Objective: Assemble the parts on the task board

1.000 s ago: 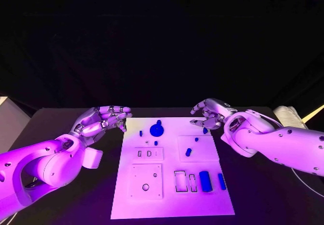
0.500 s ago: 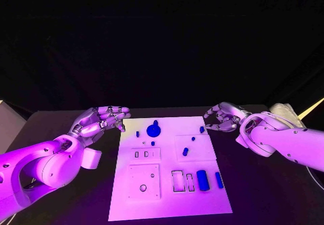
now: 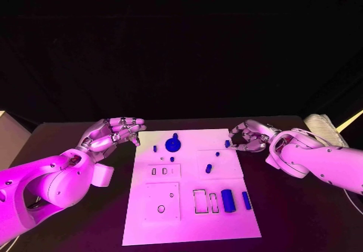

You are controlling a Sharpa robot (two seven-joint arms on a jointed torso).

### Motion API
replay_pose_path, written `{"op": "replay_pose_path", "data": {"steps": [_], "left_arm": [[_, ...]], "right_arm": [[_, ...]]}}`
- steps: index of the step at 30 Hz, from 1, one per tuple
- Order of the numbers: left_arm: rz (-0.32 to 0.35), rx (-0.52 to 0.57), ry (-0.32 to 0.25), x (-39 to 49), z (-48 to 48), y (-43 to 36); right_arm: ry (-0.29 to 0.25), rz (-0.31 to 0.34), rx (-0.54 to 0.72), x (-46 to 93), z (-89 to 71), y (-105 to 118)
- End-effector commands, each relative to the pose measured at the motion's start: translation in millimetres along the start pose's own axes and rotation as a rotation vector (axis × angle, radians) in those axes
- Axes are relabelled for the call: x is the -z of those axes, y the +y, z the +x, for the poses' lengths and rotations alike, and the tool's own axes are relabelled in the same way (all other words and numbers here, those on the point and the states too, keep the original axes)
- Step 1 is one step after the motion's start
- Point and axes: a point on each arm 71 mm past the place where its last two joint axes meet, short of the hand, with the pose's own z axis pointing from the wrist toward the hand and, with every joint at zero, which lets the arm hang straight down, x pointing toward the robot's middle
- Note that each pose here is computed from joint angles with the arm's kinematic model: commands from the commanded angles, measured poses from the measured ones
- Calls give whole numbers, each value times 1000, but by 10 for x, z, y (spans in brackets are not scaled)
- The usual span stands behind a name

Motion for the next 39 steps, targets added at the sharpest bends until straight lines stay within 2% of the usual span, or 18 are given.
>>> {"op": "replay_pose_path", "data": {"steps": [1,15,39], "left_arm": [[13,2,23,-6,24,-12],[11,0,22,-1,17,-13],[8,-2,19,7,3,-14]], "right_arm": [[20,-20,5,-20,29,23],[31,-3,3,-99,153,35],[30,11,19,-142,213,12]]}}
